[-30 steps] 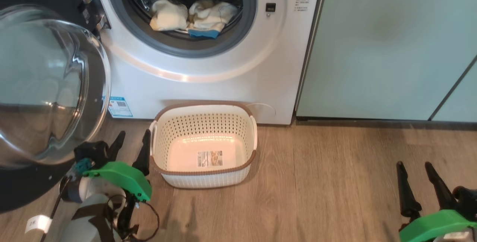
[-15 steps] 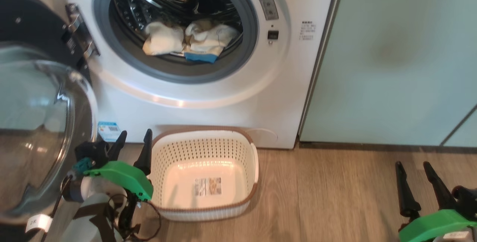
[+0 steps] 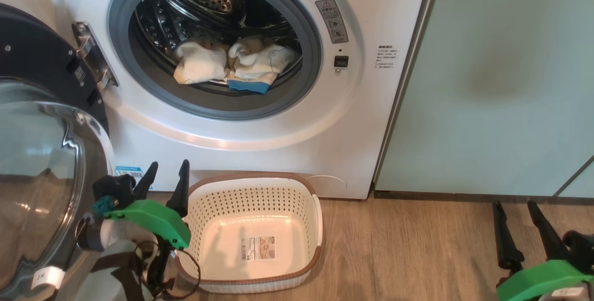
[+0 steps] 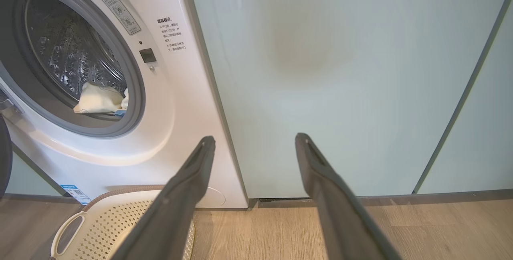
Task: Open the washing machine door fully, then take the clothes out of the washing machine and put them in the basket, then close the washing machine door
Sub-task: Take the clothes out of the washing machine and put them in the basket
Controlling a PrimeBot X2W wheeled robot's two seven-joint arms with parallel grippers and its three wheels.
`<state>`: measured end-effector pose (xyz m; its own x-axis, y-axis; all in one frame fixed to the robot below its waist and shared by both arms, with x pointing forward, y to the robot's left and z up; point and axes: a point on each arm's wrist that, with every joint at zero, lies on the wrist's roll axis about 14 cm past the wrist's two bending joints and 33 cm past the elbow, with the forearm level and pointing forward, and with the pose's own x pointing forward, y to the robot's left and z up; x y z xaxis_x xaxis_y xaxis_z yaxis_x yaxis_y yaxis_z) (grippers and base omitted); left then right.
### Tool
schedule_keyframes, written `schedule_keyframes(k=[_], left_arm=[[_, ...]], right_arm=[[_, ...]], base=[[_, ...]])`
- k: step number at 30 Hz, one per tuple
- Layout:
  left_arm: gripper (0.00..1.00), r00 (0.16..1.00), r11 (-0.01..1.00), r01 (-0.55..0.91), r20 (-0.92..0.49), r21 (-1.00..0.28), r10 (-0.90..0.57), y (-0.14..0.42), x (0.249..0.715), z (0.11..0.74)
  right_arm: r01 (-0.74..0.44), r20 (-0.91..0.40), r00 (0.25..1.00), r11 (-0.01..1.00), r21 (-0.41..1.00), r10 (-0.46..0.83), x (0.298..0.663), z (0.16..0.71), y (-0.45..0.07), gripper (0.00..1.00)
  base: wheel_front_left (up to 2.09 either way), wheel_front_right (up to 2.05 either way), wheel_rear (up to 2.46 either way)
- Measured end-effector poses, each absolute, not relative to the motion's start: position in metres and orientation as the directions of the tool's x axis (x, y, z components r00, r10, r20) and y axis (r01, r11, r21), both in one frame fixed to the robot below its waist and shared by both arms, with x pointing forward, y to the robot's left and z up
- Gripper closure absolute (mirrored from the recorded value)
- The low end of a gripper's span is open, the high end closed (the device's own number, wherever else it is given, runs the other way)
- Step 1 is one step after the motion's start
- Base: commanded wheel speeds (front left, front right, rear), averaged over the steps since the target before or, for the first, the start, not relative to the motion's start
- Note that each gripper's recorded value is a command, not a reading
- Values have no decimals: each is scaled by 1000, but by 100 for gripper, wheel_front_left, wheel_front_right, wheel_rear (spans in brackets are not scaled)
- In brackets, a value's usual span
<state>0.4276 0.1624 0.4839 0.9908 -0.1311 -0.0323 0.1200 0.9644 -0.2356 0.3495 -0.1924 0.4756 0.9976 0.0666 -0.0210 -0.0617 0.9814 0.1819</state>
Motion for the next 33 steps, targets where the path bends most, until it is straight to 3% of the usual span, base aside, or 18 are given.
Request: schedule_keyframes(k=[14,22,33], left_arm=[[0,992,969,115,-29,-220,-124,164,428,486],[0,985,976,126,-95,-178,-144,157,429,466],[0,975,978,188,-103,-85,-196,131,484,483]], right_arm=[[-56,-14,998,982,181,59,347,478,-195,0],[-52,-20,998,982,181,57,342,476,-195,0],[-7,-70,997,983,182,20,335,461,-205,0]], base=[[0,0,0],[0,0,0],[0,0,0]])
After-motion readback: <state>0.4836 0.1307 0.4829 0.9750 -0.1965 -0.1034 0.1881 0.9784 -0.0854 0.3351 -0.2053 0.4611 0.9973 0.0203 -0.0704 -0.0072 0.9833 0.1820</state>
